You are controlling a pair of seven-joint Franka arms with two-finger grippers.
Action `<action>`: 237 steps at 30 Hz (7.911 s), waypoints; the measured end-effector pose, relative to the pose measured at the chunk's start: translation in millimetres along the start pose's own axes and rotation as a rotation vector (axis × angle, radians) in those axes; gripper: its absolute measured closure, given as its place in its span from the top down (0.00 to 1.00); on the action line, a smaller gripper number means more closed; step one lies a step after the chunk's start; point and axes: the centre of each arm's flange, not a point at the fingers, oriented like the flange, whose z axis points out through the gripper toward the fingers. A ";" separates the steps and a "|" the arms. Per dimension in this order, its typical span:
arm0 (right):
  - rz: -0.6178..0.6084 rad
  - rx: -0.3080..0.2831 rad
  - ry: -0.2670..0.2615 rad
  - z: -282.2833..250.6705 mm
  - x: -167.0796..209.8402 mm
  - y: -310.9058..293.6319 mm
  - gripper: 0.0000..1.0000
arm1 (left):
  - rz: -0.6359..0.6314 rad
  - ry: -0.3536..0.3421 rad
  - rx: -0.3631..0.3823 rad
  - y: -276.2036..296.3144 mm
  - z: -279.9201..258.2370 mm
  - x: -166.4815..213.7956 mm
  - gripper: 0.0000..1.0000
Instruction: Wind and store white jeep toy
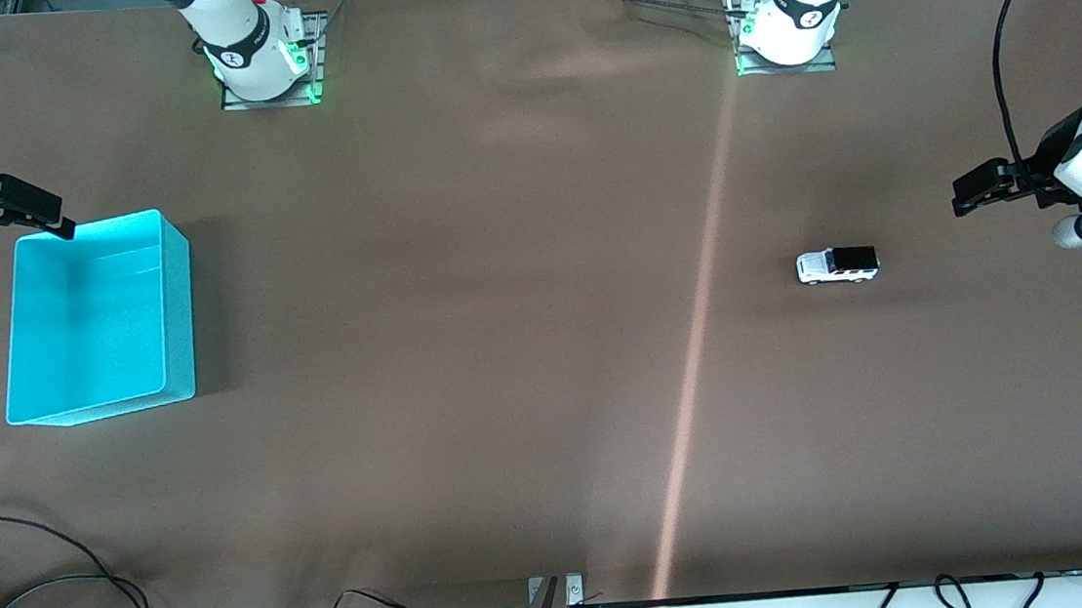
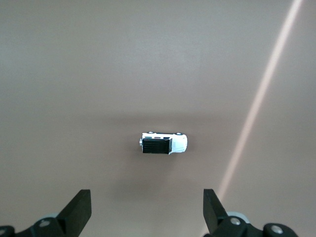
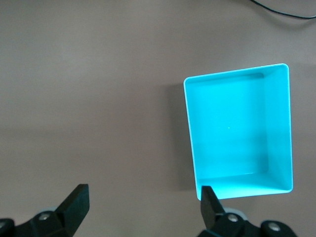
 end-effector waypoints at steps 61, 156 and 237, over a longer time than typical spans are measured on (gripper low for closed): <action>-0.034 -0.004 0.008 -4.1 3.6 -14.0 1.00 | -1.238 -0.132 0.094 -3.7 167.6 54.5 1.00; -0.031 -0.004 0.004 -2.4 4.3 -12.3 1.00 | -1.625 0.059 0.065 225.4 353.7 -39.3 0.47; -0.026 -0.004 -0.006 3.0 6.9 -9.9 1.00 | -1.535 0.080 0.146 16.1 359.2 6.8 0.47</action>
